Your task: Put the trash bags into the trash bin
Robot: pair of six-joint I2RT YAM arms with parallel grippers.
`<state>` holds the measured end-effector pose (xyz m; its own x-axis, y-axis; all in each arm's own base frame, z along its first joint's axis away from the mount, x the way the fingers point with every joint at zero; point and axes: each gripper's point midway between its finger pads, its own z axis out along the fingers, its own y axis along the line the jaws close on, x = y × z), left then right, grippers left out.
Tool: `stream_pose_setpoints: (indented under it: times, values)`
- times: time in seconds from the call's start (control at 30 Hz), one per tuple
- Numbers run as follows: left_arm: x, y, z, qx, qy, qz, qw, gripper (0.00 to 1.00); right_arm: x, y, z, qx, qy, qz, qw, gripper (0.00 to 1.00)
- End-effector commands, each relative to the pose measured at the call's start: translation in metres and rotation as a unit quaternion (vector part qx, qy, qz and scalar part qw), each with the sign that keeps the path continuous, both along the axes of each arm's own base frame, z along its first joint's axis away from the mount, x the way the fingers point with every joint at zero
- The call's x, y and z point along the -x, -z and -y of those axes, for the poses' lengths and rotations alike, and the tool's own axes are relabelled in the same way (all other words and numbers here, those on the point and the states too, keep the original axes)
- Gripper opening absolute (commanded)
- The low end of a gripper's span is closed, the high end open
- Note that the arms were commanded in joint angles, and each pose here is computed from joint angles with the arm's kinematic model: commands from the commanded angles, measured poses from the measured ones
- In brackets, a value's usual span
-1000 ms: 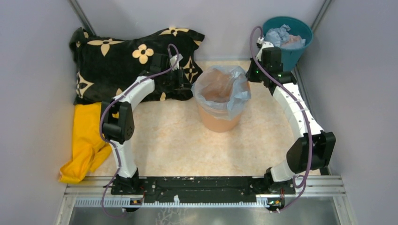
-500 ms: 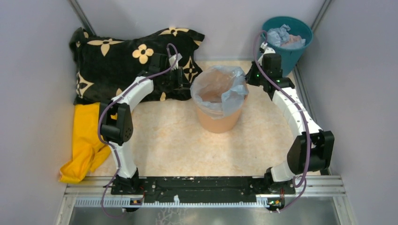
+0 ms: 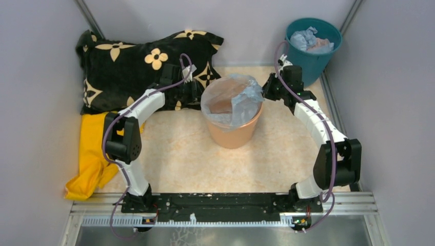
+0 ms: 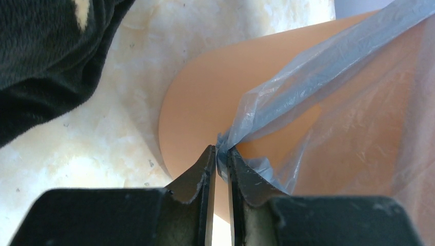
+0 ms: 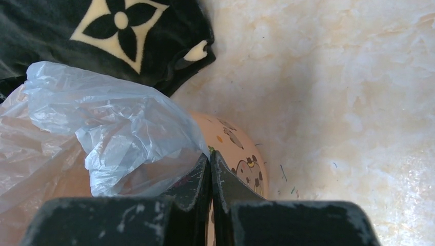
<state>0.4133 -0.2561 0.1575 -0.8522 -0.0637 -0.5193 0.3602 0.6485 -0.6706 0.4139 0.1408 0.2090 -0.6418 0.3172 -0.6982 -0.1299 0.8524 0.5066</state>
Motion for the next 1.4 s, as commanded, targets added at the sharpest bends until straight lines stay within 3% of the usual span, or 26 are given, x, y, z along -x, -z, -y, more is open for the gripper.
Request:
stream_pose_setpoints:
  times: [0.0,0.17,0.3,0.43,0.87,1.1,1.13,1.2,1.23,1.3,1.37]
  values:
    - [0.009,-0.009,-0.003,0.01,0.002,0.009,1.0,0.2,0.014,-0.008,-0.004,0.004,-0.012,0.007,1.0,0.0]
    - [0.017,-0.009,-0.005,0.013,0.001,0.005,1.0,0.2,0.038,-0.003,0.013,0.048,0.0,-0.026,0.999,0.0]
    - [0.022,-0.012,-0.006,0.016,0.0,0.005,1.0,0.2,0.045,0.003,0.002,0.032,-0.027,-0.04,0.998,0.0]
    - [0.033,-0.009,-0.01,0.013,0.0,-0.002,1.0,0.2,0.042,-0.006,-0.017,-0.003,-0.042,-0.023,0.999,0.0]
    - [0.09,-0.001,-0.028,0.026,-0.029,-0.012,0.999,0.2,0.023,-0.017,-0.089,-0.023,-0.106,-0.007,0.994,0.0]
    - [0.106,-0.004,-0.035,0.029,-0.041,-0.008,0.999,0.2,0.029,0.007,-0.075,0.014,-0.09,-0.035,0.995,0.01]
    - [0.105,-0.006,-0.035,0.029,-0.041,-0.004,0.999,0.21,0.031,0.012,-0.068,0.02,-0.082,-0.041,0.996,0.06]
    - [0.102,-0.012,-0.034,0.028,-0.039,0.0,0.999,0.21,0.034,0.018,-0.052,0.026,-0.065,-0.052,0.996,0.3]
    - [0.101,-0.015,-0.034,0.027,-0.039,0.0,0.999,0.21,0.035,0.019,-0.044,0.028,-0.056,-0.055,0.997,0.38]
    - [0.099,-0.02,-0.033,0.027,-0.037,0.004,0.999,0.2,0.036,0.015,-0.025,0.038,-0.032,-0.053,0.997,0.51]
    - [0.098,-0.024,-0.033,0.026,-0.037,0.008,0.999,0.21,0.037,0.004,-0.007,0.051,-0.013,-0.044,0.998,0.56]
